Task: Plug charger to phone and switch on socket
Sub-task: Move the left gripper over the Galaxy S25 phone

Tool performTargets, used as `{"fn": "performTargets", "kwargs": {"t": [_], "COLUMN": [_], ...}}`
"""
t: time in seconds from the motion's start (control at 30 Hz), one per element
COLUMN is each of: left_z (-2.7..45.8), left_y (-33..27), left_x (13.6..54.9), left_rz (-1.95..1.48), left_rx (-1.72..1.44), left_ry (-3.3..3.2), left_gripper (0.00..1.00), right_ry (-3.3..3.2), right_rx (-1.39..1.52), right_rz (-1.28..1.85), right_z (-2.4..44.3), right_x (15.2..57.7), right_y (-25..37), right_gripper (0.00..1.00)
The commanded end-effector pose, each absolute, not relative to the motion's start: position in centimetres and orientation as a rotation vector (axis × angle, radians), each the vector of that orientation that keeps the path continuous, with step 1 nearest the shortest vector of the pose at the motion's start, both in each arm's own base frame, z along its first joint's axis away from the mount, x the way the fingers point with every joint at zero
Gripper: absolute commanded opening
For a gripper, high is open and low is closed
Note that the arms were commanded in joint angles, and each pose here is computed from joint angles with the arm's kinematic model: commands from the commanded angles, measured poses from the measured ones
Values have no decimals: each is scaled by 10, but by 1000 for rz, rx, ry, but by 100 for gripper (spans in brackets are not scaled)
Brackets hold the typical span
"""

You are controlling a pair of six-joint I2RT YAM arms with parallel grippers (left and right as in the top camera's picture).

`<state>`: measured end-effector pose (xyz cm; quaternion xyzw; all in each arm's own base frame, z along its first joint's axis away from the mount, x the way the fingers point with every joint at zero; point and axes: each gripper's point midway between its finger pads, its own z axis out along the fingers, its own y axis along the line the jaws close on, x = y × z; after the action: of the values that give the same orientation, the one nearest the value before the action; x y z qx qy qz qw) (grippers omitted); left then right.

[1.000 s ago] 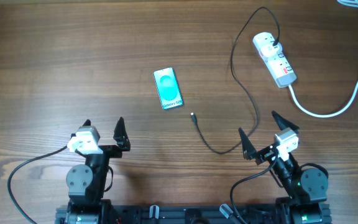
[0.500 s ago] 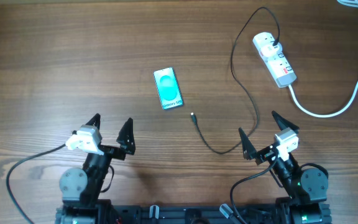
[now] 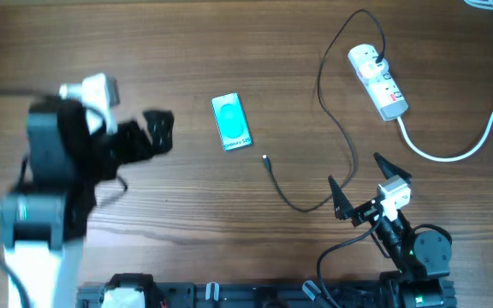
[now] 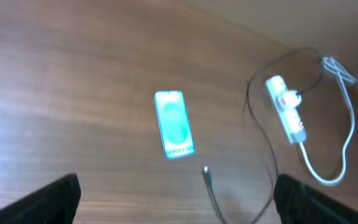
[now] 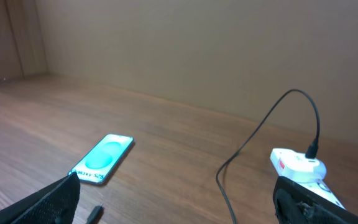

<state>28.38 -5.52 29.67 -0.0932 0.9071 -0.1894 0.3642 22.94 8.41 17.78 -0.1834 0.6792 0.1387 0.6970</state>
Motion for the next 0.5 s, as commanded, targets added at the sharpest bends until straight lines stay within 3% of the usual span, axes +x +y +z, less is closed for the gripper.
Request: {"fn": "performTargets", "kwargs": {"t": [0.0, 0.37, 0.43, 0.47], "left_z": [301, 193, 178, 172], "left_y": [-83, -160, -165, -167], "left_x": [313, 356, 360, 362], "left_rz": [-523, -523, -516, -513], "left_rx": [-184, -13, -5, -4], "left_ry": [2500, 2843, 2873, 2888], "left_gripper": [100, 98, 36, 13], "right_ry": [1516, 1516, 1516, 1516], "right_rx": [-392, -392, -392, -392], "right_rz": [312, 312, 312, 312], "right_z": [178, 178, 178, 178], "right_x": [230, 230, 230, 230], "right_y": [83, 83, 83, 83], "right_gripper": [100, 100, 100, 100]}}
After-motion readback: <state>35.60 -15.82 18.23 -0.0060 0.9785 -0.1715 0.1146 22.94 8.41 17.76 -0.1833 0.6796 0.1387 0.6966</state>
